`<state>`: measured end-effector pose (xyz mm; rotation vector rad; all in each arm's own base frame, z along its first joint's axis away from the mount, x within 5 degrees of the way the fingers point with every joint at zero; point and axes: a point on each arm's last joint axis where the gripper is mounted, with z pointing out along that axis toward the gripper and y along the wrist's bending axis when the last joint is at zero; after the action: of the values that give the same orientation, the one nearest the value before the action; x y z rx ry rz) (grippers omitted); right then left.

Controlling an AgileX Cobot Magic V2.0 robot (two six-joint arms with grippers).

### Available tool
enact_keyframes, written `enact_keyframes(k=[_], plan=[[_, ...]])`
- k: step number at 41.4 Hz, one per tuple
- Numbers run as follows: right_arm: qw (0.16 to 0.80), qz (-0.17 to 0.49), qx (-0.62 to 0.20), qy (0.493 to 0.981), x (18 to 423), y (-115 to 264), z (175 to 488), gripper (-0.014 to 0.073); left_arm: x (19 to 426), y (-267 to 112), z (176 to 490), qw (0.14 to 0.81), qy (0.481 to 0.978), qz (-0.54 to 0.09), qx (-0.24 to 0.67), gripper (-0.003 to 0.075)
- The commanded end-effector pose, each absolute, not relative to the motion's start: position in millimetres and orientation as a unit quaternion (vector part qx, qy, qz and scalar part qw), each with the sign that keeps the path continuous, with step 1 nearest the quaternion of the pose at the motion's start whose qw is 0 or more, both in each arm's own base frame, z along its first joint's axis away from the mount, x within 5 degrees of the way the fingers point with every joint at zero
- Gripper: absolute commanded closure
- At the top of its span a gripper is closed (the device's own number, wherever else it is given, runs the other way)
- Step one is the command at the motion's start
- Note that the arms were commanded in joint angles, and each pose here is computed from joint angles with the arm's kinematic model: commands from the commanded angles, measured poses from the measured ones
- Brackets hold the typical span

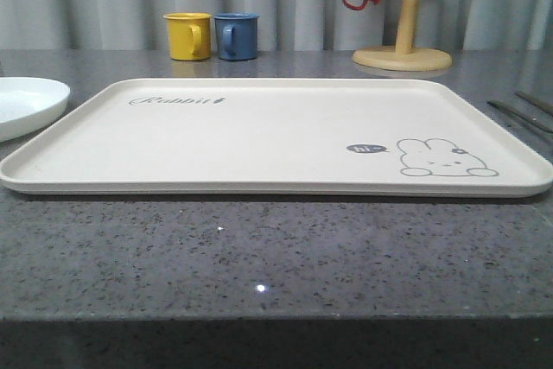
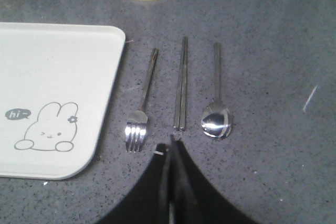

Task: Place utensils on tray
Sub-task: 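Lower the left gripper toward the white plate beside the tray, then grasp the rim of the white plate with the left gripper and lift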

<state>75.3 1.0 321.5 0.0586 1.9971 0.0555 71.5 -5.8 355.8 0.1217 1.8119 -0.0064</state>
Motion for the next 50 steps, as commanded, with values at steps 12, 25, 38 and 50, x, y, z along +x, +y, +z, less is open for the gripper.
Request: enact_keyframes(k=[12,25,38,50], plan=[[0.537,0.021,0.027,0.843,89.4,0.6,329.0,0.0613,98.8,-7.1,359.9,0.597,0.8,-0.007,0.052,0.0736],[0.539,0.021,0.026,0.842,89.5,0.6,329.4,0.0109,113.0,-7.6,353.7,0.574,0.817,-0.007,0.052,0.0275],[0.538,0.02,0.026,0.842,89.5,0.6,329.3,0.0107,150.2,-8.2,340.3,0.466,0.883,-0.001,0.063,0.0267],[0.538,0.02,0.026,0.842,89.4,0.6,329.2,0.0107,211.0,0.7,328.5,0.36,0.932,0.015,0.05,0.0267]])
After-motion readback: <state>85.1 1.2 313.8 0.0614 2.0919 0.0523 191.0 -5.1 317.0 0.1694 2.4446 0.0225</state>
